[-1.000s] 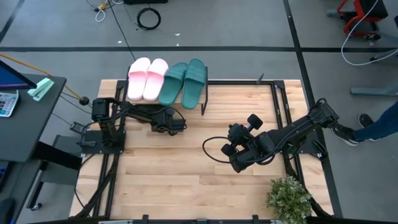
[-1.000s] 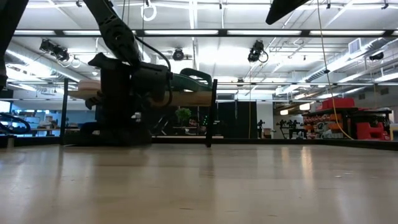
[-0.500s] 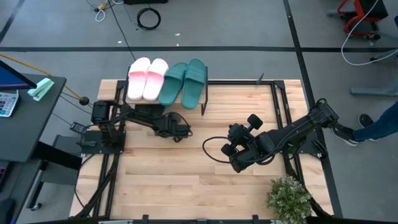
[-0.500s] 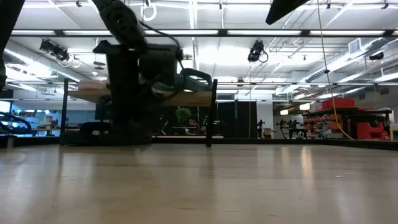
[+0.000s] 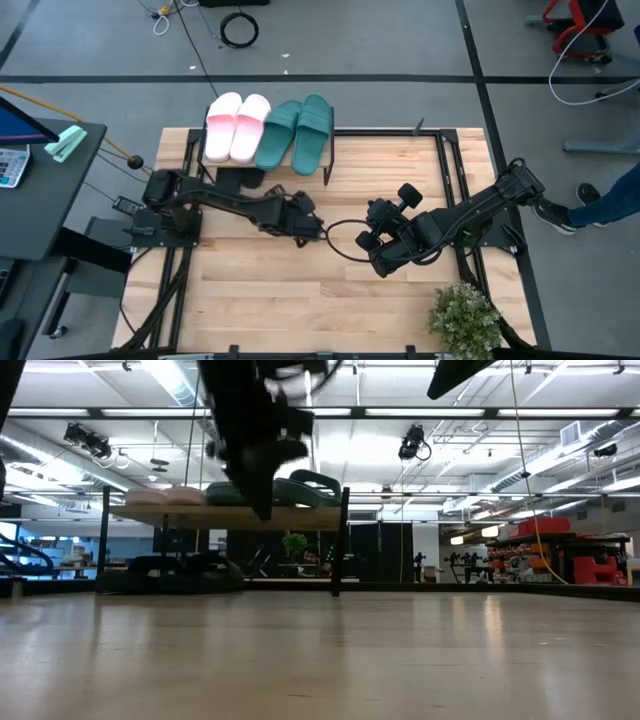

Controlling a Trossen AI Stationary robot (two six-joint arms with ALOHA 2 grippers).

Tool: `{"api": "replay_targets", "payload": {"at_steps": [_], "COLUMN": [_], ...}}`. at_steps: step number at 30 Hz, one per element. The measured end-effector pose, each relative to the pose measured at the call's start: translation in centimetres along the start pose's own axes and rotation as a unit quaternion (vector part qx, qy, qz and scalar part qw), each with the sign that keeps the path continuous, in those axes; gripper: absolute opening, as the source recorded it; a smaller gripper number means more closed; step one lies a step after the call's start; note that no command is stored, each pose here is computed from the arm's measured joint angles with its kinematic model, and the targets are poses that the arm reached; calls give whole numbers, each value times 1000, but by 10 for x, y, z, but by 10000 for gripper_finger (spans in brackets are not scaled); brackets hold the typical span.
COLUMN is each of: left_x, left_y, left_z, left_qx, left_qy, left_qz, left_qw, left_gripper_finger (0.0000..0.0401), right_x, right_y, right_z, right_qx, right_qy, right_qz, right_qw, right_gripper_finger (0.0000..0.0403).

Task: Pick and place slides into the shelf
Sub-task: Adjust the green slides on the shelf

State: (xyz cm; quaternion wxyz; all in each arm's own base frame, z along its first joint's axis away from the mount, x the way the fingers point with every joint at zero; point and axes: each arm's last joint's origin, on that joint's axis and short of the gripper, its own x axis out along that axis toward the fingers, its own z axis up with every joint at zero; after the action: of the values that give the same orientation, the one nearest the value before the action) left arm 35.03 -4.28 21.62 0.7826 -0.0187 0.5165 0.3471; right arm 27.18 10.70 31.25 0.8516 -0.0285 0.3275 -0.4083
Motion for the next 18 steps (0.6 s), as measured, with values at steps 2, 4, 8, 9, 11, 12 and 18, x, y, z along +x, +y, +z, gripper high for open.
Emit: {"api": "replay_targets", "payload": {"at_steps": [2,4,8,9,11,12,18], "left_x": [-19,-40,-84,-95,-116,-125,-154], "left_y": [-1,2,19,25,42,53,141], "left_z": [4,9,28,35,50,59,114], "left_qx": [17,34,51,55,53,44,-51], "left_qy": [0,0,-13,-25,-50,-61,-123], "left_qz": [7,17,33,41,53,55,36], "left_qw": [1000,999,998,997,996,996,991], "left_gripper_finger": [5,7,4,4,5,4,4], "right_x": [-1,-1,-1,-1,-1,-1,-1], "right_y": [0,0,0,0,0,0,0], "right_z": [0,0,0,0,0,0,0], "right_qx": [-4,-9,-10,-10,-10,-10,-9], "right_qy": [0,0,0,0,0,0,0], "right_qz": [1,1,1,1,1,1,1], "right_qw": [1000,1000,1000,1000,1000,1000,1000], "right_gripper_finger": [5,5,5,5,5,5,5]}}
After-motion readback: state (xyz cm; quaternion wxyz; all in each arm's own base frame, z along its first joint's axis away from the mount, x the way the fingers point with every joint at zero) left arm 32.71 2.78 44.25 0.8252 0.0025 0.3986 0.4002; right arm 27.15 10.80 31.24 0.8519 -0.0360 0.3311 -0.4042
